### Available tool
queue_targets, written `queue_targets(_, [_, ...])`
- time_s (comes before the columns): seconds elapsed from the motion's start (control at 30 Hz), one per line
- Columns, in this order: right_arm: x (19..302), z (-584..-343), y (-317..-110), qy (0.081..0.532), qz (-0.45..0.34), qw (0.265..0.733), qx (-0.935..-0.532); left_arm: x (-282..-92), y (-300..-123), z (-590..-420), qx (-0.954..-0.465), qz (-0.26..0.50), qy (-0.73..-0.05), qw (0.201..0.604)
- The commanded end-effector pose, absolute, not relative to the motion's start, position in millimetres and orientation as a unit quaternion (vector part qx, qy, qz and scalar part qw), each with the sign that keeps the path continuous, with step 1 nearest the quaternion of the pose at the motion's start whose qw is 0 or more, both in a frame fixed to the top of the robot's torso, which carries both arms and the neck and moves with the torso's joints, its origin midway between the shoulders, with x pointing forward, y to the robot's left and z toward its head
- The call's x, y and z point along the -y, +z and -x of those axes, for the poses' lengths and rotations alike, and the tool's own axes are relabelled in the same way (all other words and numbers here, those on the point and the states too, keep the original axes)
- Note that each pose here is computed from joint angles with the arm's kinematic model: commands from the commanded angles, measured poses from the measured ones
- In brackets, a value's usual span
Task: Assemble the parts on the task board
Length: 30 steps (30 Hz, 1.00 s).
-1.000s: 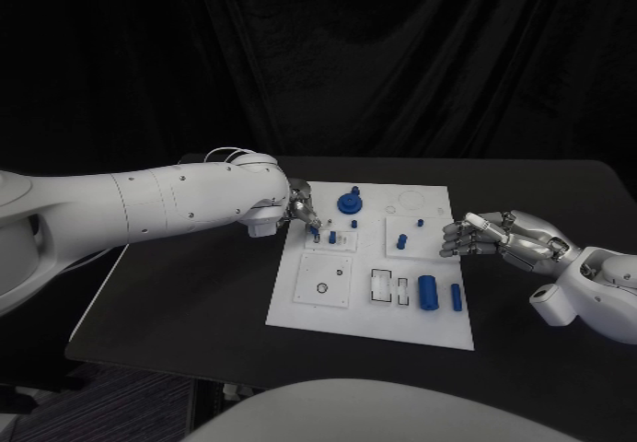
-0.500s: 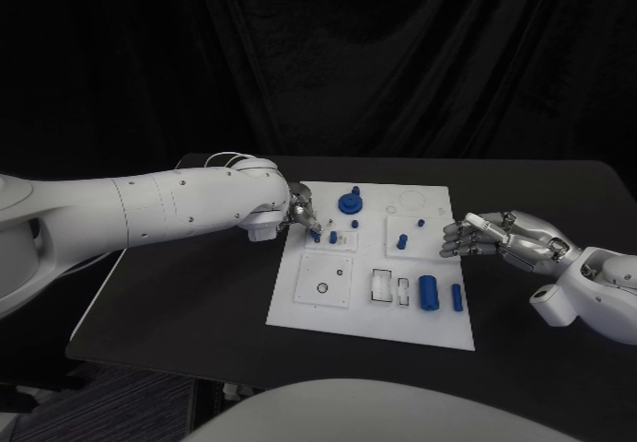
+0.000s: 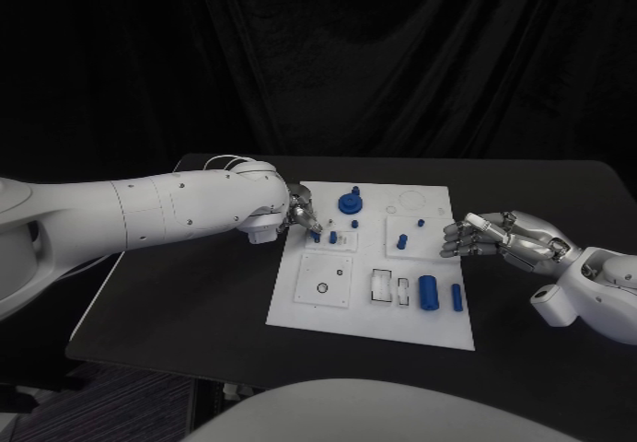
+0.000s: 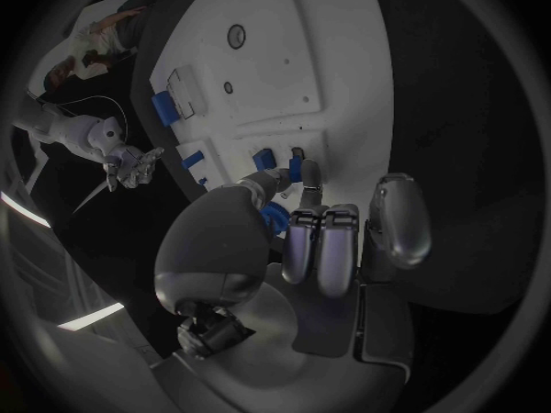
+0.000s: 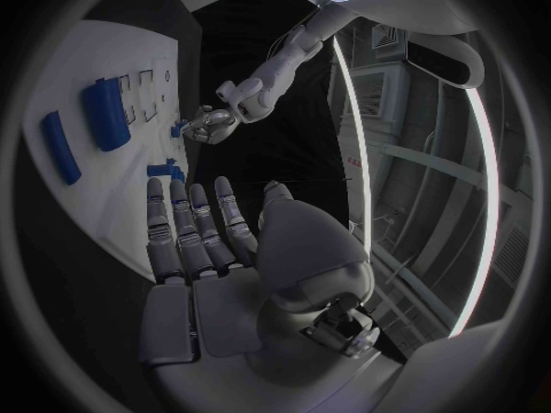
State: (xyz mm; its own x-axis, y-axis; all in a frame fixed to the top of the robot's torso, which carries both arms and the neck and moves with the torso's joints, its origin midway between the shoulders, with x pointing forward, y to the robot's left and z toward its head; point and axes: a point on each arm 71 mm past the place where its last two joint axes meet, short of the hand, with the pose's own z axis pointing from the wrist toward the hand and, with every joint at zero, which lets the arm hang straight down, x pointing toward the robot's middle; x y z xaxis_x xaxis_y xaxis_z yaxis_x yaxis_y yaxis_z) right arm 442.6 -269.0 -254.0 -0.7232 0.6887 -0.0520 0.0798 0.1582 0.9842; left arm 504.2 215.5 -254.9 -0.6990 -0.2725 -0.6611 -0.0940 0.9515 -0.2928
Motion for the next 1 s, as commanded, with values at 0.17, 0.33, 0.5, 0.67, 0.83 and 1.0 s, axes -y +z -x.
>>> queue_targets(0.17, [268.8,-441.2,-256.0,0.585,-0.271,0.249,-0.722,-214.0,-259.3,-501.5,-0.913,0.097,-0.127,0.376])
queue_targets(0.33, [268.7,-441.2,-256.2,0.585,-0.271,0.248,-0.723,-214.0,-260.6,-500.0,-0.914,0.097,-0.126,0.374])
queue_targets(0.5, [269.0,-441.0,-256.4,0.584,-0.271,0.247,-0.724,-214.5,-261.3,-497.9,-0.915,0.096,-0.126,0.370])
queue_targets(0.67, [269.1,-441.1,-256.9,0.582,-0.272,0.246,-0.726,-215.4,-261.8,-495.6,-0.917,0.094,-0.125,0.366])
queue_targets(0.83, [268.5,-441.1,-257.4,0.581,-0.272,0.243,-0.728,-216.4,-262.1,-494.3,-0.918,0.094,-0.125,0.364])
queue_targets(1.0, [269.2,-441.0,-257.7,0.579,-0.273,0.243,-0.729,-218.1,-262.3,-493.6,-0.919,0.094,-0.125,0.363])
